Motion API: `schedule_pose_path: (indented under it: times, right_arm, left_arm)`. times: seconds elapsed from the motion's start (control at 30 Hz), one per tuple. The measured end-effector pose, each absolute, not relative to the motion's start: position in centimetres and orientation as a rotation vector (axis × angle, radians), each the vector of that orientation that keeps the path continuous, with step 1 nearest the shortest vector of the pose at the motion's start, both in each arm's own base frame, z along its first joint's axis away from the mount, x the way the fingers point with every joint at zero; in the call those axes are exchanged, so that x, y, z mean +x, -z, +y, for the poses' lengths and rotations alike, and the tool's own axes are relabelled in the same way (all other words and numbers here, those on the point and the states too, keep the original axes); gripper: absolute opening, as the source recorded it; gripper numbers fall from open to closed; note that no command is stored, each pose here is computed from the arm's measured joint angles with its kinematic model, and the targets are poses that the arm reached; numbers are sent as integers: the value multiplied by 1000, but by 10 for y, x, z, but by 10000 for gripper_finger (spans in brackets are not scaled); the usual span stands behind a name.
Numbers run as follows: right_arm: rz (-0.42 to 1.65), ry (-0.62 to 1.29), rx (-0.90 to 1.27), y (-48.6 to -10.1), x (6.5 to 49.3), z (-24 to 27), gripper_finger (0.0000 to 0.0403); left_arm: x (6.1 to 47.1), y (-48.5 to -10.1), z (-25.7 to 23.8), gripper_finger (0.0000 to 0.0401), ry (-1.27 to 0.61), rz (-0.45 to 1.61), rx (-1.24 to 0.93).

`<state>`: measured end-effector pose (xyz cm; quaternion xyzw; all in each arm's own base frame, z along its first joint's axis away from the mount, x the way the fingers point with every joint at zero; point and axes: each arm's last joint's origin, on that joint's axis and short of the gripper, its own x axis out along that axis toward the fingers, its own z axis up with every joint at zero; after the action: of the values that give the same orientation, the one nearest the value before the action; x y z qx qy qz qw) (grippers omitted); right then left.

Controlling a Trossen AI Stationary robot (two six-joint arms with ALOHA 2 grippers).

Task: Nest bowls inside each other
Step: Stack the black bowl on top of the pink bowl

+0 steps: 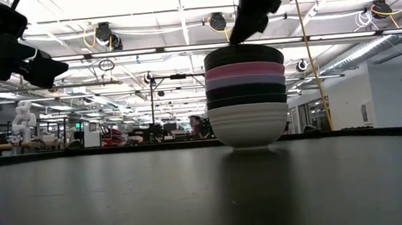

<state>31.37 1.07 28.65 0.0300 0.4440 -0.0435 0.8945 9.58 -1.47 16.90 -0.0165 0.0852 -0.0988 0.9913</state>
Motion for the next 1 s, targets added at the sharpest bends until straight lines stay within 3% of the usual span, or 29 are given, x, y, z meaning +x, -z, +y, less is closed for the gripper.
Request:
schedule_pose_path:
  times: [0.43,1.0]
  right_arm:
    - [653,167,-68,-313,323,-4,91]
    - [744,165,-70,-280,345,-26,89]
  left_arm:
    - [96,-168,-15,294,199,183,-22]
    - [95,-166,-15,294,201,201,1]
